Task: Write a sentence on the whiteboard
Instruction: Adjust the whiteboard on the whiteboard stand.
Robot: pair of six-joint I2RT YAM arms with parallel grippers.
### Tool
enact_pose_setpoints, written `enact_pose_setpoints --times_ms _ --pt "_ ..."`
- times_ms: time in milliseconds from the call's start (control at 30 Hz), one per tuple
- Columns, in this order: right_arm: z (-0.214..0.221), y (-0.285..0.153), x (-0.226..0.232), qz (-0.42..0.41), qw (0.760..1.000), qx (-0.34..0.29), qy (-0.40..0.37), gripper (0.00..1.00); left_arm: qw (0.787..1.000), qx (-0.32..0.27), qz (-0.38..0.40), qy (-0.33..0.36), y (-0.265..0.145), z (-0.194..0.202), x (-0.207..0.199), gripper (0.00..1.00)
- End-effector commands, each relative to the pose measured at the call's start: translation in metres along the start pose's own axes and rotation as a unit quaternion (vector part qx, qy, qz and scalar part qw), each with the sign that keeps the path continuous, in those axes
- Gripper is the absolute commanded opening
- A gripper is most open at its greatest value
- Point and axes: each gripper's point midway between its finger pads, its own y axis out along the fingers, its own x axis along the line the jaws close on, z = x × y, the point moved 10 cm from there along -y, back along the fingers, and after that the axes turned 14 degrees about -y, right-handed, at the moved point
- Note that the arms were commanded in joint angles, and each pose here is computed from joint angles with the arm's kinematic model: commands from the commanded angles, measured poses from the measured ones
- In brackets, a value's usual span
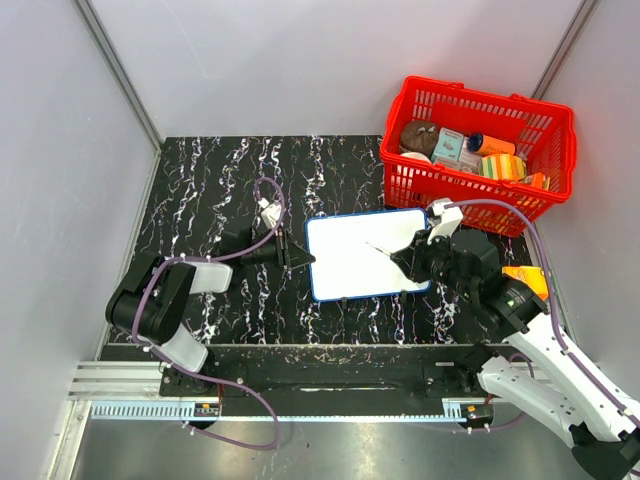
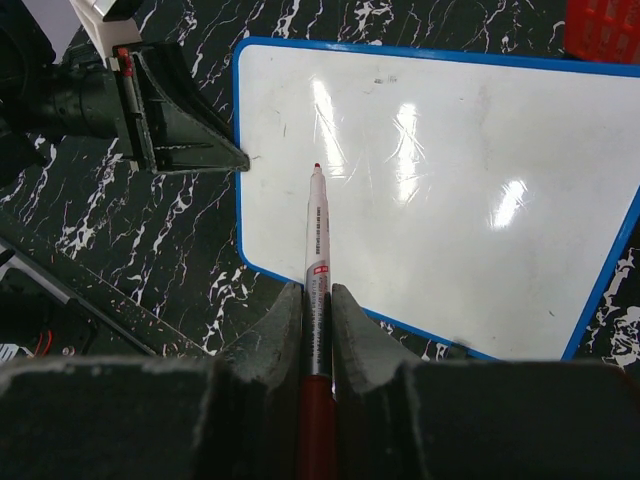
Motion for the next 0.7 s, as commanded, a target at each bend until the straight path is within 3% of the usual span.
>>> enact_pose_setpoints --times_ms 0,33,67,167,233,267,433,667 --pt "-0.008 0.000 0.003 -0.013 1.000 -0.025 0.001 0.00 0.998 -0.023 -0.042 0.043 -0.003 -0.003 0.002 0.37" --pt "-0.008 0.000 0.003 -0.013 1.000 -0.023 0.002 0.00 0.998 -0.025 -0.045 0.044 -0.005 -0.003 0.001 0.56" --pt "-0.008 0.000 0.003 -0.013 1.000 -0.024 0.002 0.00 0.997 -0.028 -0.049 0.047 -0.006 -0.003 -0.001 0.62" --pt "-0.008 -0.001 0.003 -0.014 1.000 -0.025 0.002 0.00 0.996 -0.042 -0.059 0.056 -0.012 -0.008 -0.010 0.76" --pt "-0.009 -0.002 0.003 -0.013 1.000 -0.028 0.002 0.00 0.994 -0.055 -0.067 0.064 -0.017 -0.012 -0.019 0.79" --pt "-0.010 -0.002 0.003 -0.013 0.999 -0.031 0.002 0.00 0.993 -0.060 -0.071 0.067 -0.019 -0.013 -0.022 0.86" --pt "-0.012 -0.003 0.003 -0.009 0.999 -0.037 0.005 0.00 0.986 -0.103 -0.112 0.074 -0.038 -0.016 -0.039 0.99" --pt "-0.013 0.004 0.005 -0.027 0.999 -0.040 -0.005 0.00 0.968 -0.180 -0.160 0.067 -0.068 -0.012 -0.062 0.99"
